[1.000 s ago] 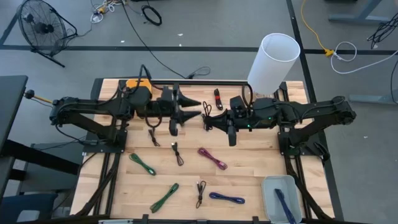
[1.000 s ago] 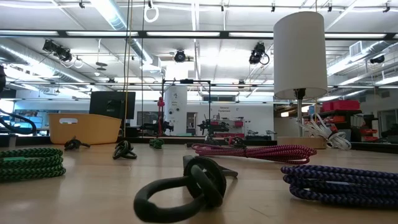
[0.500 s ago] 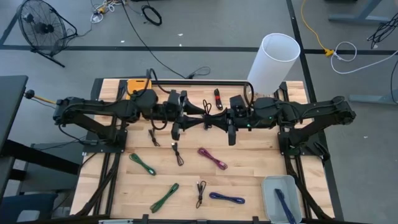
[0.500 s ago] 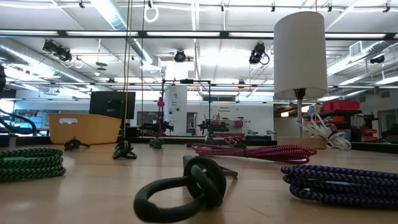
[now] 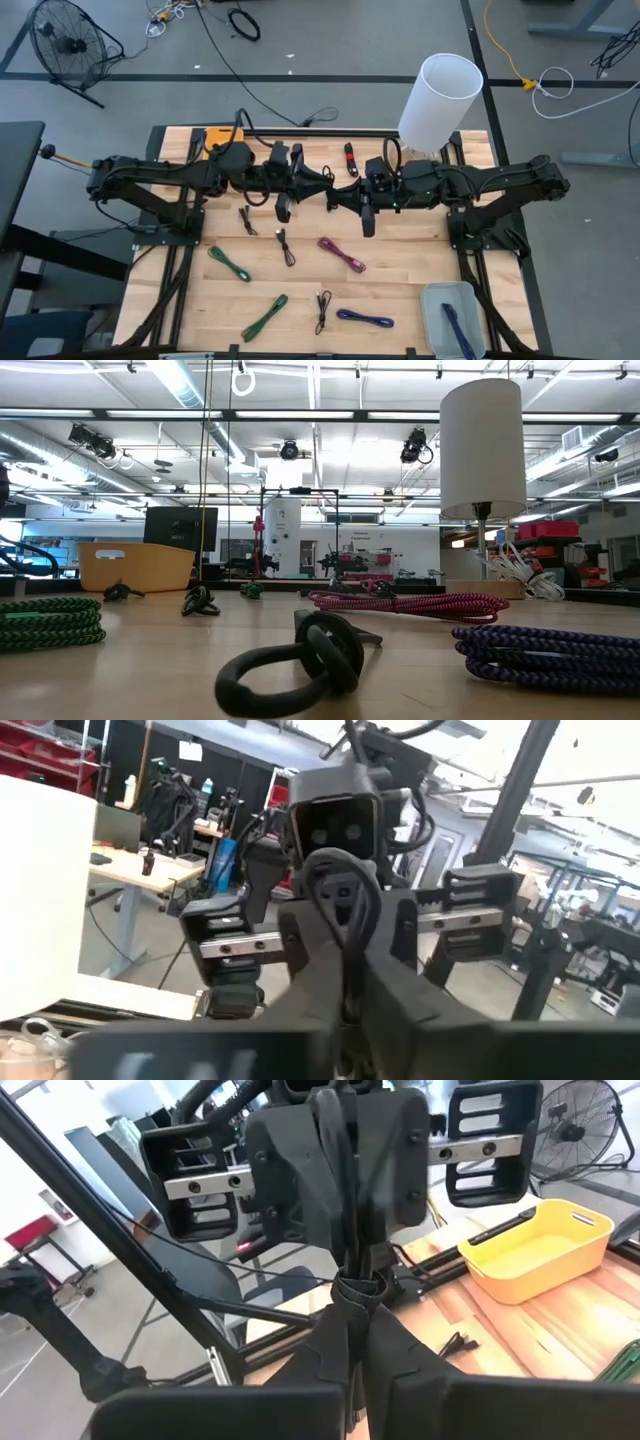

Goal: Pick & Place USB Port
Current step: Put the black charger cable into the yellow bin

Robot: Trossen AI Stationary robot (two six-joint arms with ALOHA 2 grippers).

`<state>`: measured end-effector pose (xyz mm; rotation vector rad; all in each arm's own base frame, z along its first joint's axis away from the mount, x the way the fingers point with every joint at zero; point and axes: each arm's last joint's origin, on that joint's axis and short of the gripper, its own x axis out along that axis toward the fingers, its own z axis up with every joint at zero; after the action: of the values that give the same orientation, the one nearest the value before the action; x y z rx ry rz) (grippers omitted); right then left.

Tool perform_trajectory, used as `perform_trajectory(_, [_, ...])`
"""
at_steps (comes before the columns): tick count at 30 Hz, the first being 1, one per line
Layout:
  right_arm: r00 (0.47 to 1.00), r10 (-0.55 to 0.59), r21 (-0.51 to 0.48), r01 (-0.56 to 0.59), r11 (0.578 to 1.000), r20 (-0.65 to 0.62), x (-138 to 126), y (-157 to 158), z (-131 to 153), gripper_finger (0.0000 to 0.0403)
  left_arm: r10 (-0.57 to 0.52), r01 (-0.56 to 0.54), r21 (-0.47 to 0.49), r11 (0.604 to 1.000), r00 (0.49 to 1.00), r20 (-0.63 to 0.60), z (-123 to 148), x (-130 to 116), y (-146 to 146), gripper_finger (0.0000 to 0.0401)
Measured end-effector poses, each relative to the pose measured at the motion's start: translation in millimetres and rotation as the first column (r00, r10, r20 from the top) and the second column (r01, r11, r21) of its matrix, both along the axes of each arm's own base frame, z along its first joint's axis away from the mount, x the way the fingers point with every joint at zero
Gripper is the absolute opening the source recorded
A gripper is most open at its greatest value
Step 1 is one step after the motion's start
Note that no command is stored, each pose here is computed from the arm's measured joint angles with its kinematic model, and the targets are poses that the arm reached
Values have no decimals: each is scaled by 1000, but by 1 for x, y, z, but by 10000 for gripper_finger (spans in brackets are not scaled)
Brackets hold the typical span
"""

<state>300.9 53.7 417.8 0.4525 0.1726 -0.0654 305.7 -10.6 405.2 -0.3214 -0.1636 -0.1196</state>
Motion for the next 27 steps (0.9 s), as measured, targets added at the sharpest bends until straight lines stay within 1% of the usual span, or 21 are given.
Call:
perform_trajectory(3, [1000, 0, -5, 0, 1000, -7, 0, 0, -1, 15, 13, -13, -6, 1000, 1000, -12, -1, 0, 0, 10])
perform_trajectory(6, [1000, 2, -12, -2, 1000, -13, 0, 0, -1, 40, 28, -29, -9, 1000, 999, -25, -2, 0, 1, 8])
perform_trajectory(9, [1000, 2, -13, -2, 1000, -25, 0, 0, -3, 67, 51, -51, -10, 999, 998, -43, 0, -5, 2, 8])
perform_trajectory(12, [999, 1, -9, -2, 1000, -41, -1, 0, -4, 93, 94, -96, -9, 995, 992, -83, 5, -19, 8, 8])
perform_trajectory(15, [999, 2, -9, -3, 1000, -48, -1, 0, -5, 115, 194, -197, 1, 980, 966, -173, 7, -39, 18, 7])
perform_trajectory(16, [999, 1, -9, -2, 1000, -48, -1, 0, -5, 121, 240, -244, 14, 970, 943, -230, 5, -47, 22, 7])
perform_trajectory(18, [999, 0, -4, 0, 1000, -48, -1, 0, -5, 131, 338, -342, 48, 939, 883, -326, 0, -61, 32, 7])
perform_trajectory(20, [999, -3, 11, 3, 1000, -47, -1, 0, -5, 137, 422, -423, 99, 901, 797, -431, -7, -79, 41, 7])
perform_trajectory(22, [999, -3, 13, 4, 1000, -48, -1, 0, -5, 140, 490, -491, 142, 860, 714, -500, -11, -96, 51, 7])
perform_trajectory(23, [999, -3, 13, 4, 1000, -49, -1, 0, -5, 140, 517, -518, 166, 839, 664, -540, -14, -105, 56, 7])
perform_trajectory(25, [999, -4, 18, 5, 1000, -51, -1, 0, -5, 139, 558, -566, 196, 801, 587, -587, -16, -121, 66, 7])
perform_trajectory(27, [999, -7, 26, 8, 1000, -54, -1, 0, -5, 136, 591, -614, 224, 757, 497, -635, -20, -138, 76, 7])
